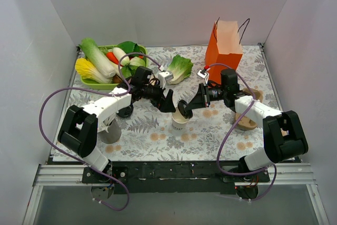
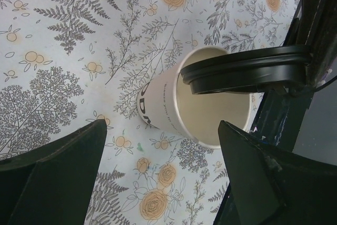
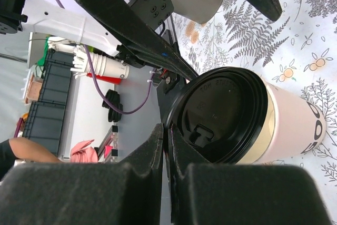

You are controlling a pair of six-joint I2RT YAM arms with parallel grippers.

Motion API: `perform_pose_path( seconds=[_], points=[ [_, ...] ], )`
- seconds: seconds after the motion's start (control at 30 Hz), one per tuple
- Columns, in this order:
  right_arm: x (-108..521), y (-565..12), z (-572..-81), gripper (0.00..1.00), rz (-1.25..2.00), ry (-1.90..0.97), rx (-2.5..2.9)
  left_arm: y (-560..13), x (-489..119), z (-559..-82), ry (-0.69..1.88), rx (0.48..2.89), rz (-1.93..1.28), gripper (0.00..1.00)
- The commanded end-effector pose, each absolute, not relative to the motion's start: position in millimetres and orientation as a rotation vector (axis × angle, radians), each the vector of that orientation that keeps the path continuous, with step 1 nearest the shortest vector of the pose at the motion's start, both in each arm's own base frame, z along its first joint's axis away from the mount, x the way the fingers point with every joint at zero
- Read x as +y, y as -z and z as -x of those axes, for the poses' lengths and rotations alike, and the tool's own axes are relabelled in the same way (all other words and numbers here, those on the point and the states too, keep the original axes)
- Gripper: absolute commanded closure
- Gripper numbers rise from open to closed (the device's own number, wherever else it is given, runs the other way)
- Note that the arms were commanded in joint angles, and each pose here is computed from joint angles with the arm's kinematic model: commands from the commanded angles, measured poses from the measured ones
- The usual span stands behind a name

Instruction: Pack the takeout coffee

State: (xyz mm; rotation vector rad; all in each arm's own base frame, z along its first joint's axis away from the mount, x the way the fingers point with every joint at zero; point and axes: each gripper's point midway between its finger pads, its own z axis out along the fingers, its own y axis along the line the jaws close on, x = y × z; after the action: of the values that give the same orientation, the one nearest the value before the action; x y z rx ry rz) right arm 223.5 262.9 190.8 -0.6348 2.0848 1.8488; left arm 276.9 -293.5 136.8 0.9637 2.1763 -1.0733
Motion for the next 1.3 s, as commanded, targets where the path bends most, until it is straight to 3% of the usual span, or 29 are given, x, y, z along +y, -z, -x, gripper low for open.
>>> perform_pose_path(
  seconds=[0.0,0.87,1.27],
  points=[
    [261.3,-192.5,-225.5,0.91,0.646,-1.829,2.071,-139.0,-295.3,-273.1,1.095,2.152,-0.976,0.13],
    [254.7,-196.0,-235.8,0.87,0.616,-1.776,2.069,-114.7,-287.8,-266.5,1.068,2.211,-0.973,0.14],
    [252.6,-194.0,-237.3,0.76,0.602,-1.763,2.088,-121.0,-287.1,-258.7,1.102,2.192,-0.988,0.14]
  ],
)
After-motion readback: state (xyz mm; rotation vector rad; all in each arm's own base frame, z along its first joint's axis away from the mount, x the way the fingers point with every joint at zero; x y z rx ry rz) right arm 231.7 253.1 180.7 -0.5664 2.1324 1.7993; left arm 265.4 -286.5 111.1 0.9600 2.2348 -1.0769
